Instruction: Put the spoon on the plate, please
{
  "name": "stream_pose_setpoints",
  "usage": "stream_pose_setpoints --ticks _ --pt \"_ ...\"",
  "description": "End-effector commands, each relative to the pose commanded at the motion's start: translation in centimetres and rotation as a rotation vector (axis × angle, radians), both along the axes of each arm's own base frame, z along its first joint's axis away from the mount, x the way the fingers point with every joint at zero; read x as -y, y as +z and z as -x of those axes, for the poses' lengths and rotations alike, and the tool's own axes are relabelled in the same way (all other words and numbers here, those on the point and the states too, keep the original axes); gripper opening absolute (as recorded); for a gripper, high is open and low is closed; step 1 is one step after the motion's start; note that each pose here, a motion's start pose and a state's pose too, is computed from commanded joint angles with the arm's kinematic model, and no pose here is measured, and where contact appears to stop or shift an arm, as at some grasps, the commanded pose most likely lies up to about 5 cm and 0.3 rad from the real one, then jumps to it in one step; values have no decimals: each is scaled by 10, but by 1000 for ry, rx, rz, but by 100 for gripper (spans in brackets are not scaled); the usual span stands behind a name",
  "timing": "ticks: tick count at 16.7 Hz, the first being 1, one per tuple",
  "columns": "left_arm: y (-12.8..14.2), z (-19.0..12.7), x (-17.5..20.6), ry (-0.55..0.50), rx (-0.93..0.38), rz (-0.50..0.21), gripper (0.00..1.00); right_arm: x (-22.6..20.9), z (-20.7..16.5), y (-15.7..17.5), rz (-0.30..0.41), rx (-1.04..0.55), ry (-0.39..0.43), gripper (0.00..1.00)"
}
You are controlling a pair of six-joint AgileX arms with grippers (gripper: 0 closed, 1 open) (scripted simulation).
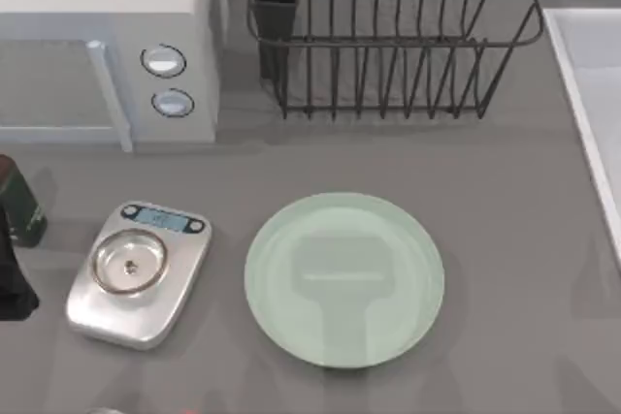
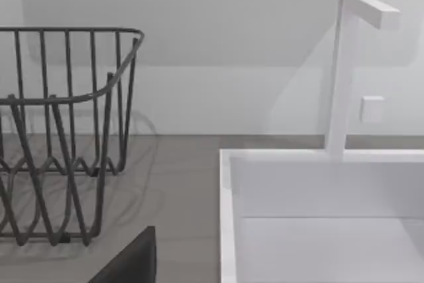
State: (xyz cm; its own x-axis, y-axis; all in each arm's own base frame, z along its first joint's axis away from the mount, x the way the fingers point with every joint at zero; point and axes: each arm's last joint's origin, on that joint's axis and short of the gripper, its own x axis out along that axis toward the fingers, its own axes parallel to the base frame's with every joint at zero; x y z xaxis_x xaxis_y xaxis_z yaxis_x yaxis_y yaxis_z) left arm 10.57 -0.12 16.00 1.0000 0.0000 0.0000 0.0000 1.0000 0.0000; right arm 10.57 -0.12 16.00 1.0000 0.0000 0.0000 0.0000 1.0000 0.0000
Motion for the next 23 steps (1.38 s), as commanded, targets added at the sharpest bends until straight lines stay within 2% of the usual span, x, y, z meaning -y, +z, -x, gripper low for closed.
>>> stream_pose_setpoints --ticks 3,6,9,12,15,17,19,23 --pt "0 0 0 0 0 0 100 1 0 1 11 -12 -5 100" --pt "0 0 0 0 0 0 100 5 -2 11 105 -112 -38 100" --pt "0 0 0 0 0 0 100 12 -9 23 279 -318 -57 100" --pt "0 0 0 0 0 0 100 23 -23 31 506 -614 -2 100" --pt "0 0 0 0 0 0 100 39 -41 33 710 -929 165 100" --pt "0 0 0 0 0 0 100 51 -52 33 797 -1103 321 100" --pt "0 0 0 0 0 0 100 64 -63 33 846 -1230 482 100" --pt "0 0 0 0 0 0 100 88 -82 33 876 -1357 753 100"
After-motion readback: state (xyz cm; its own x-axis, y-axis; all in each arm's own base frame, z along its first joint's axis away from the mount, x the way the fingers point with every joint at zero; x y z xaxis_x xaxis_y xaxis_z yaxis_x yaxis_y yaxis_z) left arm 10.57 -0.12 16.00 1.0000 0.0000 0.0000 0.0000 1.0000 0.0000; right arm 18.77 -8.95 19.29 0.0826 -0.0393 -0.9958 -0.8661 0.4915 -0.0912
